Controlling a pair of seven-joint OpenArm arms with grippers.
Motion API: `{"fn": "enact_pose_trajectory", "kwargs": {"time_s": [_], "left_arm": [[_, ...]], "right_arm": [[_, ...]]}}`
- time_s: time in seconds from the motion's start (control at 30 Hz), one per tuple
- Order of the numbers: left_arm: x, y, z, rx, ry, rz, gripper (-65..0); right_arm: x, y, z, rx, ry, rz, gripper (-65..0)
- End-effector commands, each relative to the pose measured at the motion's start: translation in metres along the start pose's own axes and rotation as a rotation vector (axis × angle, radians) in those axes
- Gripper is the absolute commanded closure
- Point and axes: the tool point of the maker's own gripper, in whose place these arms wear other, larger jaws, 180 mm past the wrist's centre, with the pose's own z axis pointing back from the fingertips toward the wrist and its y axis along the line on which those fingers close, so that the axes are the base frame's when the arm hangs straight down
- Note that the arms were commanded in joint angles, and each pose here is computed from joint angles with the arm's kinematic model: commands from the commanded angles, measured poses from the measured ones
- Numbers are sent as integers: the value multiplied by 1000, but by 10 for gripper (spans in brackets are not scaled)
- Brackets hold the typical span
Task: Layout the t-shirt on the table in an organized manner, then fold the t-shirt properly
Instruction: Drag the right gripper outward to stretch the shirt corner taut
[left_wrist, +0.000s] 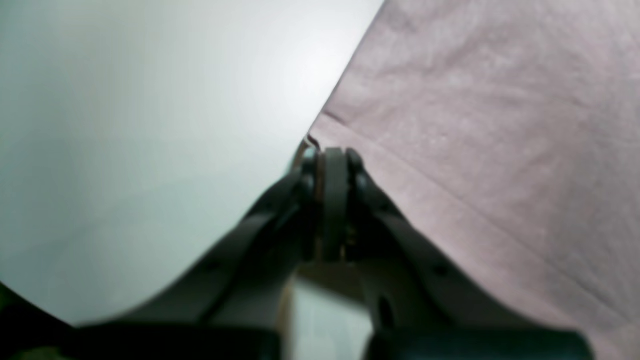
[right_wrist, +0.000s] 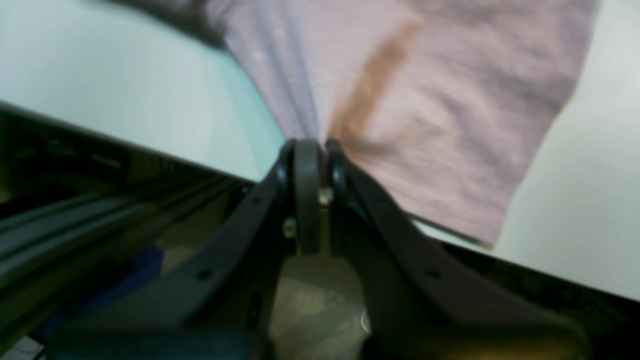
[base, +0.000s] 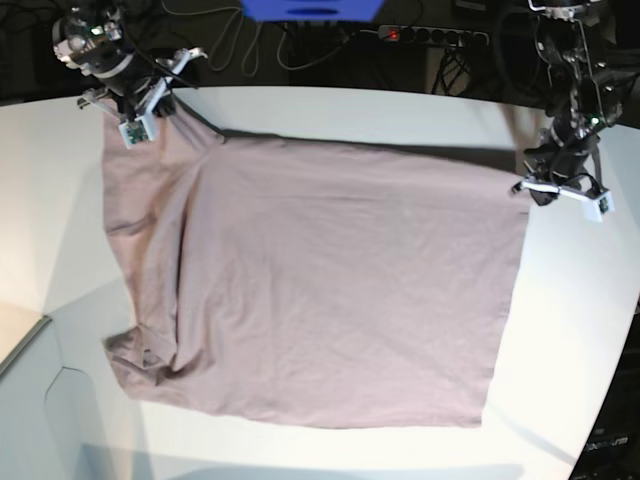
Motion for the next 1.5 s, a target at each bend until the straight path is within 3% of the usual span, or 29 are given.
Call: {"fn": "enact_pose_trajectory", "kwargs": {"time_s": [0.0, 0.13, 0.3, 0.37, 0.53, 0.63, 0.77, 0.87, 0.93, 1.1, 1.33, 1.47], "left_arm": [[14, 0, 3, -5, -40, -13, -1], [14, 0, 3, -6, -41, -14, -1], [15, 1, 4, -4, -43, -18, -1], [16, 1, 4, -3, -43, -19, -1], [15, 0, 4, -5, -42, -17, -1], [14, -1, 3, -6, -43, -14, -1], [13, 0, 3, -4, -39, -14, -1], [11, 2, 4, -1, -36, -13, -1], [6, 5, 6, 4, -24, -14, -1], [-4, 3, 7, 4, -9, -1, -1], [-2, 18, 11, 49, -38, 77, -1], [-1, 20, 12, 53, -41, 80, -1]], "right_arm": [[7, 0, 4, 9, -30, 16, 0], [6, 1, 4, 12, -28, 16, -17], [8, 4, 6, 35, -35, 43, -200], [19, -6, 16, -1, -69, 48, -238], [40, -45, 44, -148, -145, 10, -239], [60, -65, 44, -199, -194, 1, -244], [91, -89, 19, -200, -239, 1, -235], [112, -109, -12, -180, -247, -41, -179], [120, -125, -34, -165, -229, -84, -137], [114, -161, -78, -119, -132, -175, -127], [107, -169, -101, -84, -145, -251, -125], [86, -187, -102, -177, -119, -328, -124]]}}
